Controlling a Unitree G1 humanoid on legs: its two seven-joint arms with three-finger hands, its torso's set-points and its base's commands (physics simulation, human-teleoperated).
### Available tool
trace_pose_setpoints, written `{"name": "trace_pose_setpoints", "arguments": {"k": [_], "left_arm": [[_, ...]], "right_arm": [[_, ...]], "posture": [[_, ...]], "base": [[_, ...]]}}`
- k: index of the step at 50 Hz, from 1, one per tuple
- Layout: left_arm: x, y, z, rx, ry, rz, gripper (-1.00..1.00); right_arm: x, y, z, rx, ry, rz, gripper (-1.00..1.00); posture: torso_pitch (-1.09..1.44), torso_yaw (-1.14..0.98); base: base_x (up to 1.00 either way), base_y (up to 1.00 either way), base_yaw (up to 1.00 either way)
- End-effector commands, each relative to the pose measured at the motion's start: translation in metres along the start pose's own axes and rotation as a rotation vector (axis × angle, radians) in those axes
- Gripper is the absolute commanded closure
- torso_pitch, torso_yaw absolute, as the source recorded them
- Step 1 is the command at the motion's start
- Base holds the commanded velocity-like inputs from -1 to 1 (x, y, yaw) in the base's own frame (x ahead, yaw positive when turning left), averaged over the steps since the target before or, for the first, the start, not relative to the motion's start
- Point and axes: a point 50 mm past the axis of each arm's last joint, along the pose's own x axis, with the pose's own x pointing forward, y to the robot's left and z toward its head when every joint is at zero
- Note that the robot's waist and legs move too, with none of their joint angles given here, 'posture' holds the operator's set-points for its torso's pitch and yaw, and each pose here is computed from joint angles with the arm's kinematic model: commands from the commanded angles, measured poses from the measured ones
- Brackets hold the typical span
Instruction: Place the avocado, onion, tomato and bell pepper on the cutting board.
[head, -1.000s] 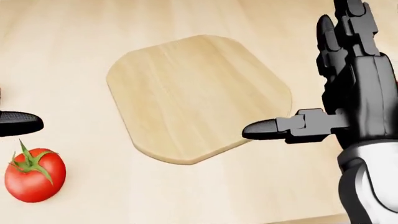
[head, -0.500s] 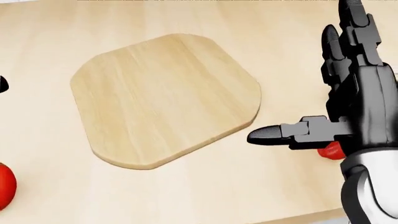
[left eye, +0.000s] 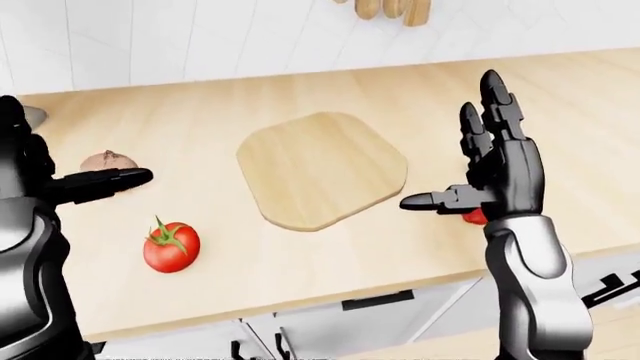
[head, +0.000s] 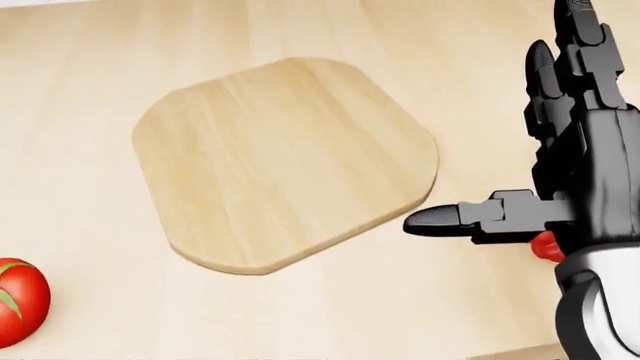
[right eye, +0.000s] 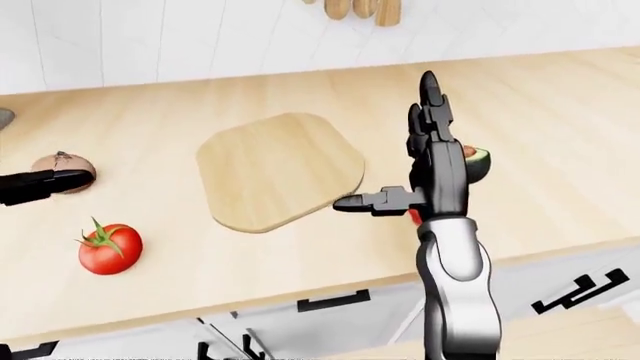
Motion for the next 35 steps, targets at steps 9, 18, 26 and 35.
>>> {"name": "trace_pose_setpoints", "arguments": {"k": [9,18,26,35], "left_arm": [[0.006,0.008,0.004,0.001,-0.083,0.064,-1.0],[0.017,-0.001,-0.012,-0.005,-0.058,0.072,-1.0],[0.027,-0.005,-0.018,-0.018,-0.051,0.078,-1.0],[0.034,0.002,-0.03,0.003,-0.035,0.154,-1.0]], "right_arm": [[-0.001,-0.002,0.013,-0.01,-0.078,-0.004,-1.0],[0.0,0.0,0.01,-0.014,-0.073,-0.004,-1.0],[0.0,-0.001,0.011,-0.016,-0.073,-0.004,-1.0],[0.002,-0.001,0.014,-0.019,-0.078,0.0,-1.0]], "posture": [[0.0,0.0],[0.0,0.0],[0.0,0.0],[0.0,0.0]], "base": [[0.0,0.0,0.0],[0.0,0.0,0.0],[0.0,0.0,0.0],[0.0,0.0,0.0]]}}
